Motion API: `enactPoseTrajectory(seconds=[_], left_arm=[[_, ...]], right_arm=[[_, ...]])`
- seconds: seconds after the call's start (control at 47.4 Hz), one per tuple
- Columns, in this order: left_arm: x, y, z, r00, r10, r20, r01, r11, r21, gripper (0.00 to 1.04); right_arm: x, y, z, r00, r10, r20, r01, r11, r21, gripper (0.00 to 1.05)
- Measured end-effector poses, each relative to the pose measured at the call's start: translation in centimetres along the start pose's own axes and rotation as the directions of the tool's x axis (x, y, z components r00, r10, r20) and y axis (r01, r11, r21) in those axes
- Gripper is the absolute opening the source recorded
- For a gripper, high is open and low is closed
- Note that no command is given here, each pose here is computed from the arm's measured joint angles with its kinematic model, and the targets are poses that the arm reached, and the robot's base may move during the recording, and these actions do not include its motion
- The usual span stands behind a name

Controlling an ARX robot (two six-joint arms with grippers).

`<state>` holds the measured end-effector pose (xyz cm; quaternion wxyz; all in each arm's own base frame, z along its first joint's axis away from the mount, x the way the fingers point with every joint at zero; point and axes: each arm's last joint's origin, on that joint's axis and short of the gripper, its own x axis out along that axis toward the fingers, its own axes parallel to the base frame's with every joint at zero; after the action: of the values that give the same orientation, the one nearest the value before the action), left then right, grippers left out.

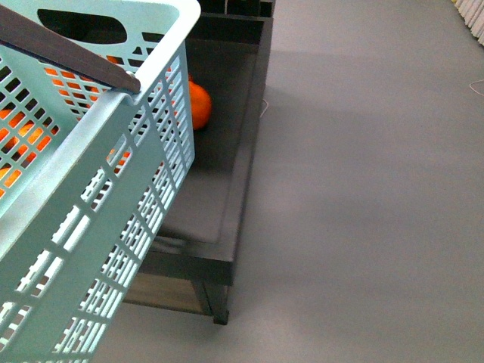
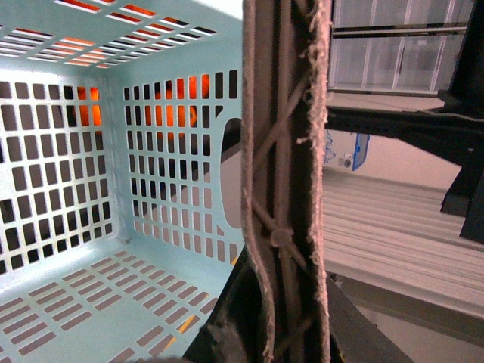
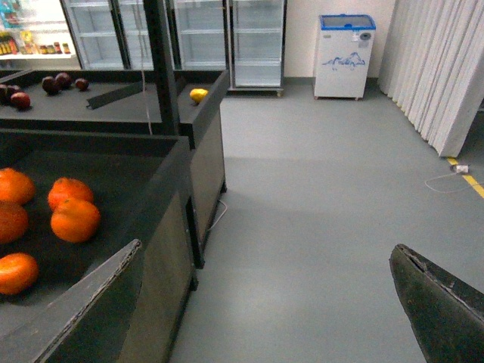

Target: Pick lemon and mango into basket

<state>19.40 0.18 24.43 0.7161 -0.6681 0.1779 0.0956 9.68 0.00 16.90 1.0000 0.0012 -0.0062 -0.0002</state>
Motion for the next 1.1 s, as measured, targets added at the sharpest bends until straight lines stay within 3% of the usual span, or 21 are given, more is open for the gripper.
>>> enactPoseTrajectory(seconds=[1.097], left_arm=[[0.0,0.0,0.02,1.0,0.0,0.003,0.0,1.0,0.001,0.06]], right_arm=[[0.0,0.0,0.01,1.0,0.001,0.001,-0.001,1.0,0.0,0.96]])
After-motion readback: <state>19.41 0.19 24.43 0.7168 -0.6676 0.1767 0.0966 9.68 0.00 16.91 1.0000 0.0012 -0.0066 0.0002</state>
